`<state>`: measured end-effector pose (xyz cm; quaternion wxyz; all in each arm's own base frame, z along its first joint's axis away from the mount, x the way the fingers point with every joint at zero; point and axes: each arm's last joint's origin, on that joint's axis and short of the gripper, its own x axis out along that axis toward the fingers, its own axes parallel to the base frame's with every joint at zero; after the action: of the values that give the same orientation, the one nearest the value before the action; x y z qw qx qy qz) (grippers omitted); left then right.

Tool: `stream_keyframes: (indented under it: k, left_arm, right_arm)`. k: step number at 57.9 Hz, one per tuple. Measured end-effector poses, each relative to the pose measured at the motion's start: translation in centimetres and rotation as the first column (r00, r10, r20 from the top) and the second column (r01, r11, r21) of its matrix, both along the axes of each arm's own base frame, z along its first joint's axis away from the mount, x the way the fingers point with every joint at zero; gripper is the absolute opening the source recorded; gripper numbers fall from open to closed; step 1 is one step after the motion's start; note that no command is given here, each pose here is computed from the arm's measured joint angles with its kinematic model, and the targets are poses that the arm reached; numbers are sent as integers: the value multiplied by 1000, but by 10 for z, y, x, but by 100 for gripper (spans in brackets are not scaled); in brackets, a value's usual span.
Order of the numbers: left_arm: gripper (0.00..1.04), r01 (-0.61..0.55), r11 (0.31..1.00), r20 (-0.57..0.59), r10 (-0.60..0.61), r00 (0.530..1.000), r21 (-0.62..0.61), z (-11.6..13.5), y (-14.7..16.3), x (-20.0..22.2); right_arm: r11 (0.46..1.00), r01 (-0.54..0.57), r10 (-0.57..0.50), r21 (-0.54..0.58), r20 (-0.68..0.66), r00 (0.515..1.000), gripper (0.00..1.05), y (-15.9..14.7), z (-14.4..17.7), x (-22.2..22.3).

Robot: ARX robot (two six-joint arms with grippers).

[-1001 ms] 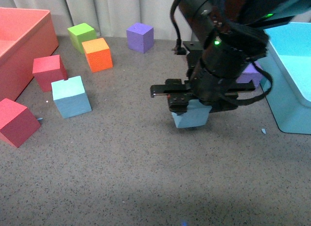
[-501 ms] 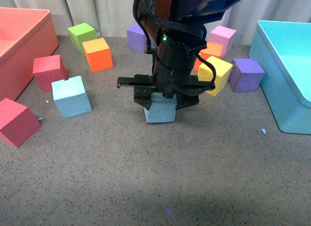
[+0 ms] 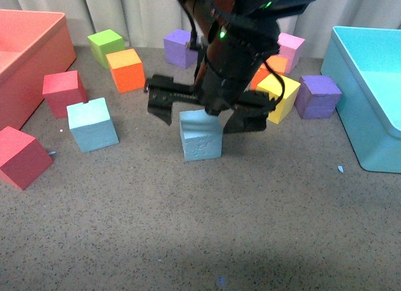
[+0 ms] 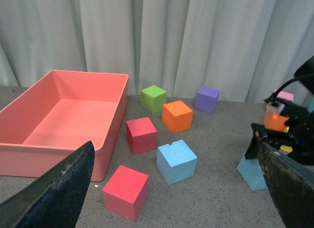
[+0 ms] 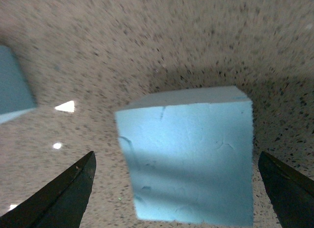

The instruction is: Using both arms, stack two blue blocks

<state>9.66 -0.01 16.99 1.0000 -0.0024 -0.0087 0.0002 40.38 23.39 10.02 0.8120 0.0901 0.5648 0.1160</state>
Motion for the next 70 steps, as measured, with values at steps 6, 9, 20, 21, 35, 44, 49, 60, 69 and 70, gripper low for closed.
stream_keyframes:
  k: [6,9,20,21,35,44,49,60,69,70]
  left_arm:
    - [98,0,1000,0,0,1000,0,0,0,0]
    - [98,0,1000,0,0,1000,0,0,0,0]
    - [98,0,1000,0,0,1000,0,0,0,0]
    - [98,3,1000,0,-3,1000,0,0,0,0]
    - [98,0,1000,0,0,1000,0,0,0,0]
    - [98,0,1000,0,0,1000,0,0,0,0]
    - [98,0,1000,0,0,1000,0,0,0,0]
    - [98,0,1000,0,0,1000,0,0,0,0]
    - [98,0,1000,0,0,1000,0,0,0,0]
    - [98,0,1000,0,0,1000,0,0,0,0]
  right_arm:
    - [998,1,-6,61,95,995,95,-12,34,-6]
    - [998,-2,-7,67,141,990,95,-17,45,-9]
    - [993,86,-37,-77,491,870,84,-32,44,-13]
    - [985,118,-27,-129,558,829,80,-38,38,-18]
    - [958,285,-120,29,945,304,34,-131,72,-96]
    - [956,292,-91,-14,935,343,6,-166,62,-136]
    - [958,284,-79,-30,928,363,1,-176,57,-152]
    - [956,294,-86,-23,932,351,1,-203,60,-193]
    - [958,285,-84,-21,932,352,1,-214,61,-217]
    - [958,285,-84,-21,932,352,1,-215,61,-219]
